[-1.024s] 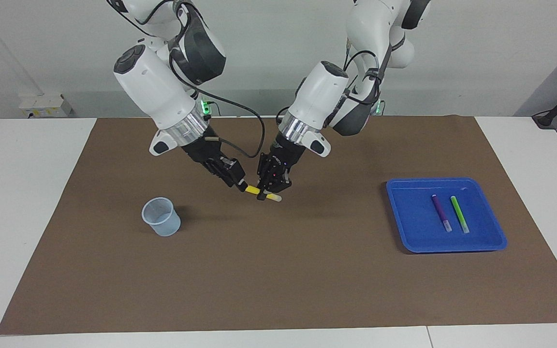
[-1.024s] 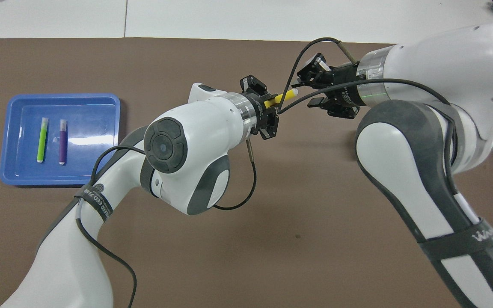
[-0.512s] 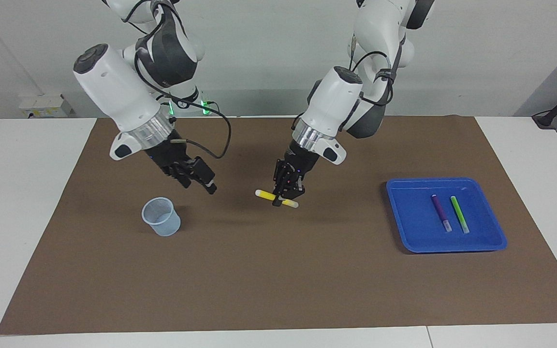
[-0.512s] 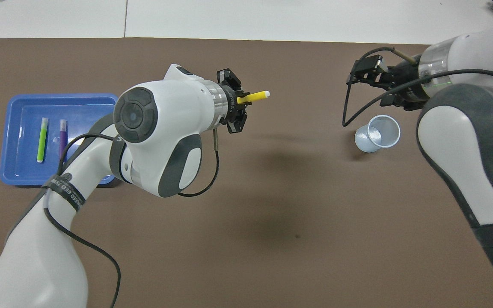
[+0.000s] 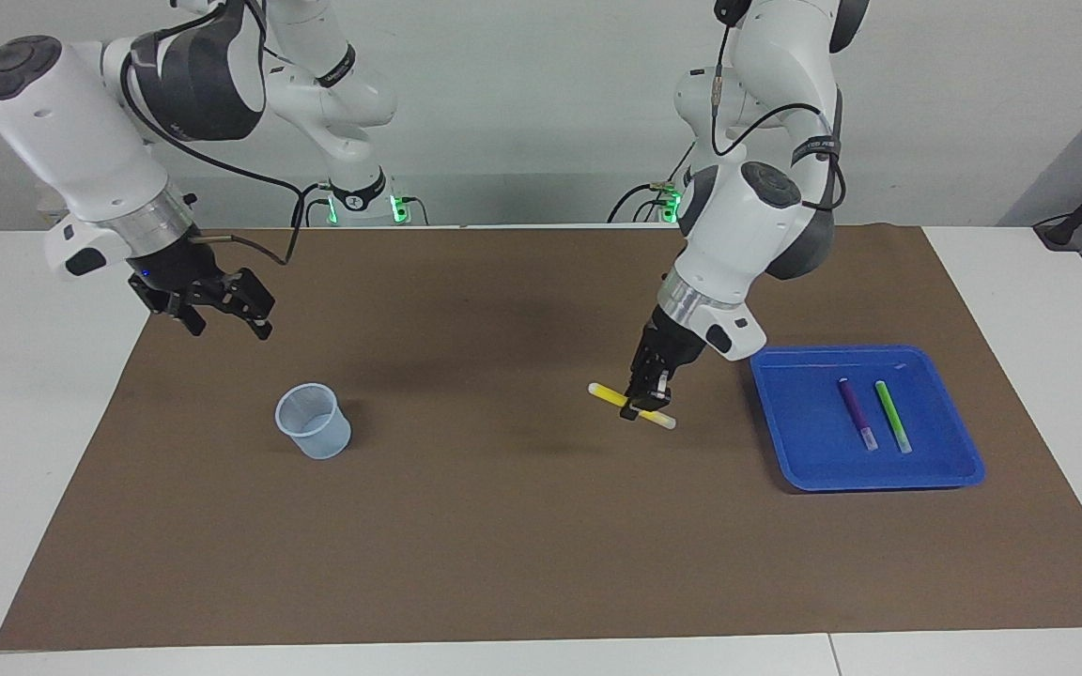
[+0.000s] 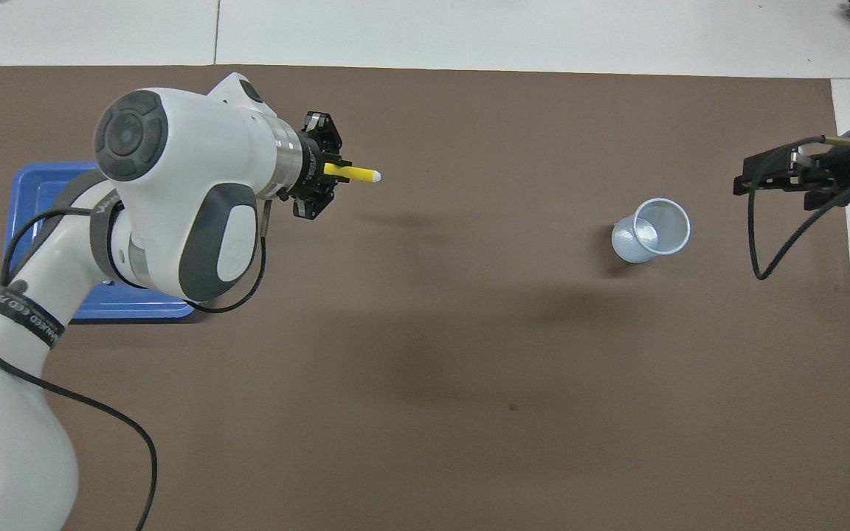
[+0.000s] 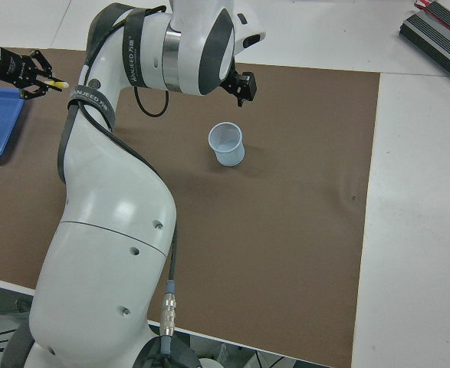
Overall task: Right arm passes pens to left for tray arrangement
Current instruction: 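Carry the yellow pen toward the tray while the right gripper withdraws, then lower the yellow pen into the blue tray and open the left gripper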
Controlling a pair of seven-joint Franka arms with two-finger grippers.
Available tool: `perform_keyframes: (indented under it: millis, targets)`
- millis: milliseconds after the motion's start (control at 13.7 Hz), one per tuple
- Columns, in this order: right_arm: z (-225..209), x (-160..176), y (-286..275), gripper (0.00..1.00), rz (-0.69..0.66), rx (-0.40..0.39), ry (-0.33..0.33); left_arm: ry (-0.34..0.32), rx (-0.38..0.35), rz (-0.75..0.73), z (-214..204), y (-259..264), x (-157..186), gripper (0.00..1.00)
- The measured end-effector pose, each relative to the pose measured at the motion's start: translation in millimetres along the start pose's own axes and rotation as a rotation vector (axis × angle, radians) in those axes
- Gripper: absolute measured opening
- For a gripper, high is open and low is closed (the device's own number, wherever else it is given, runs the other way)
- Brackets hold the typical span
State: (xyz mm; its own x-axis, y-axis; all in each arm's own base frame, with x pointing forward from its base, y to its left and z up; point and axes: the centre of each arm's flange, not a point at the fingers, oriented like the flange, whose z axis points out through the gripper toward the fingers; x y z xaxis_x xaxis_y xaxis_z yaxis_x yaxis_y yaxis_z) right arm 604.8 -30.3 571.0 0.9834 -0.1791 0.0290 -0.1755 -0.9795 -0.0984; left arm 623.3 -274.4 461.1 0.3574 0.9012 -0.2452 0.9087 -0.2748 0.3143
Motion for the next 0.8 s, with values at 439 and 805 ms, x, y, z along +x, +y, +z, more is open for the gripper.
perform_keyframes:
  millis: [439, 805]
  targets:
    - [8, -11, -17, 1.00, -0.035, -0.005, -0.026, 0.008, 0.118, 0.421, -22, -15, 89, 0.18]
    - [9, -15, -25, 1.00, -0.048, -0.006, -0.032, 0.018, 0.214, 0.869, -16, -45, 146, 0.18]
